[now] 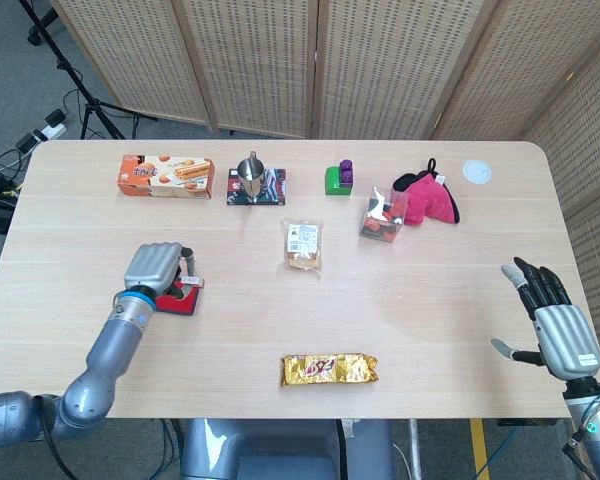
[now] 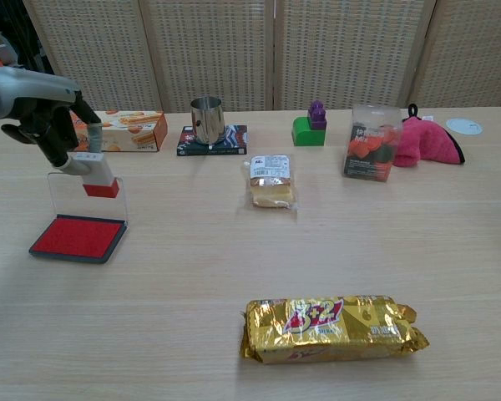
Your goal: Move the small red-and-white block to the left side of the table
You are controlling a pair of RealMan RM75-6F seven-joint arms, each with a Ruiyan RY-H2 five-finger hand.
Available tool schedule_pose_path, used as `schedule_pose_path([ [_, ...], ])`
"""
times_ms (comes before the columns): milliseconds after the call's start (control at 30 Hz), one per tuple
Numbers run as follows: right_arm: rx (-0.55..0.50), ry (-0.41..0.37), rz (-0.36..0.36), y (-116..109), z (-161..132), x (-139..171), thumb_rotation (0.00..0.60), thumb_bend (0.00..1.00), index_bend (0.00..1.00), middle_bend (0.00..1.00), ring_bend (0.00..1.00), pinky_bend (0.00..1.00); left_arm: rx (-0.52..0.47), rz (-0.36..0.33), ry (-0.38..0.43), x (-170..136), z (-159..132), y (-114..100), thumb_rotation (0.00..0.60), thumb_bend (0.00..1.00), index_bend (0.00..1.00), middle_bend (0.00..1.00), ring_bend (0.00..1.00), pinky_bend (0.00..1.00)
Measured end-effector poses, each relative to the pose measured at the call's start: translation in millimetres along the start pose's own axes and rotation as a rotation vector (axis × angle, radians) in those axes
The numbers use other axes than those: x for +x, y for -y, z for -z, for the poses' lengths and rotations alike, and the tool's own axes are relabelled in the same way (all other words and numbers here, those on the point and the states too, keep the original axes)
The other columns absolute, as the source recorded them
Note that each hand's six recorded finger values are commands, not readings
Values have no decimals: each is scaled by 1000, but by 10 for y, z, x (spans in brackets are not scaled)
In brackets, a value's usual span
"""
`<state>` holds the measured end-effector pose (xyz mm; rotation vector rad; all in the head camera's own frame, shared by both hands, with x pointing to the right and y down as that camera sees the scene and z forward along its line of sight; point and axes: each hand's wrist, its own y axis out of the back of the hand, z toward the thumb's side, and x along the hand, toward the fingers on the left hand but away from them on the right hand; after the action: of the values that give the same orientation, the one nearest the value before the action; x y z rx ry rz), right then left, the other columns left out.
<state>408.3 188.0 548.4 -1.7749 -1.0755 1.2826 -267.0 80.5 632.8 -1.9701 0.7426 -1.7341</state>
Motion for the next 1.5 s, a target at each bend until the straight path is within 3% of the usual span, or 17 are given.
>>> schedule_pose_path([
  [300, 20, -5, -11, 53, -35, 11, 600, 0, 0, 0, 0, 0, -135, 61, -16, 23, 626, 158, 600, 380, 648, 1000, 1000, 1000],
  [533, 34, -7, -22, 100, -60, 12, 600, 0, 0, 0, 0, 0, -157, 57, -27, 108, 893, 191, 600, 381, 648, 1000, 1000, 1000],
  [1500, 20, 2, -20, 68, -29, 7, 600, 0, 0, 0, 0, 0, -95, 92, -77, 452, 966, 518, 600, 392, 649, 1000, 1000, 1000],
])
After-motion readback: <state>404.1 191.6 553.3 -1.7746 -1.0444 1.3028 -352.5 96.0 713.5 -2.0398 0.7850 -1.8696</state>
